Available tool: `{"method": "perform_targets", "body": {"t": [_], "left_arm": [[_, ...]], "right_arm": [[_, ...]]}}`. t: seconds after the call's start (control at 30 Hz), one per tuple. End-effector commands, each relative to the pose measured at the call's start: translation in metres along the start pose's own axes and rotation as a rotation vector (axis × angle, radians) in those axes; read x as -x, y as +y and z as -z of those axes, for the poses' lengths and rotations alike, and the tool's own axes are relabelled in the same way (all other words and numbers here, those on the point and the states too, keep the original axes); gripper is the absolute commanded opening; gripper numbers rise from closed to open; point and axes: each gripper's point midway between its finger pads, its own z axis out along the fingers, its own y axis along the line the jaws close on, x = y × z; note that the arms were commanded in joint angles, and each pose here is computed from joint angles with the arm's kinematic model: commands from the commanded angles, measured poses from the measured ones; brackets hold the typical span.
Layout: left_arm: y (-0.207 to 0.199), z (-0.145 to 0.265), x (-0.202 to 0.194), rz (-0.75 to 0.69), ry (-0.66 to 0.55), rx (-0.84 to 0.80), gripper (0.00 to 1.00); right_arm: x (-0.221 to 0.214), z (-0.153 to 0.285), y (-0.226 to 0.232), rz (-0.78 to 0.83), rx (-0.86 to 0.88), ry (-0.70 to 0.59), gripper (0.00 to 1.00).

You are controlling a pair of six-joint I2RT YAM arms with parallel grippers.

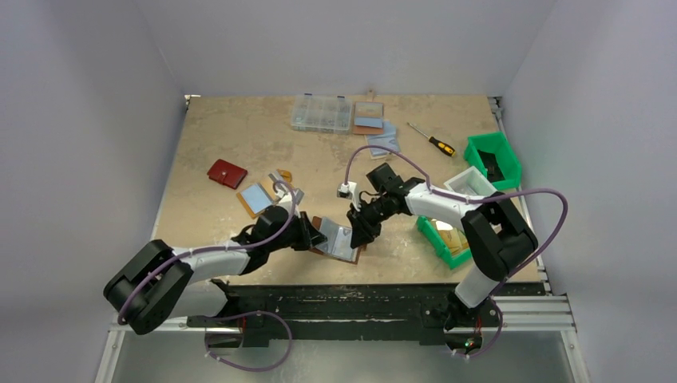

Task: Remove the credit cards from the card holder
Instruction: Remove the credit card from the card holder.

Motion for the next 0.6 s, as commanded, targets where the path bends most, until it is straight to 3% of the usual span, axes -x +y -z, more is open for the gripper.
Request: {"method": "perform_targets", "body": {"t": [0.0, 0.33, 0.57], "left_arm": [[-0.034, 0.015, 0.027, 0.043, -0.149, -0.152, 0.0], [-0.075, 0.038, 0.036, 0.125, -0.215, -0.399, 0.0], [-0.097, 0.046, 0.04, 0.159, -0.242, -0.53, 0.0]], "right_arm": [[0.033, 0.01, 0.026, 0.05, 0.114, -0.082, 0.29], [0.053, 0.029, 0.049, -0.014, 0.281, -0.191, 0.31], [0.069, 0.056, 0.046, -0.148, 0.359, -0.319, 0.44]]}}
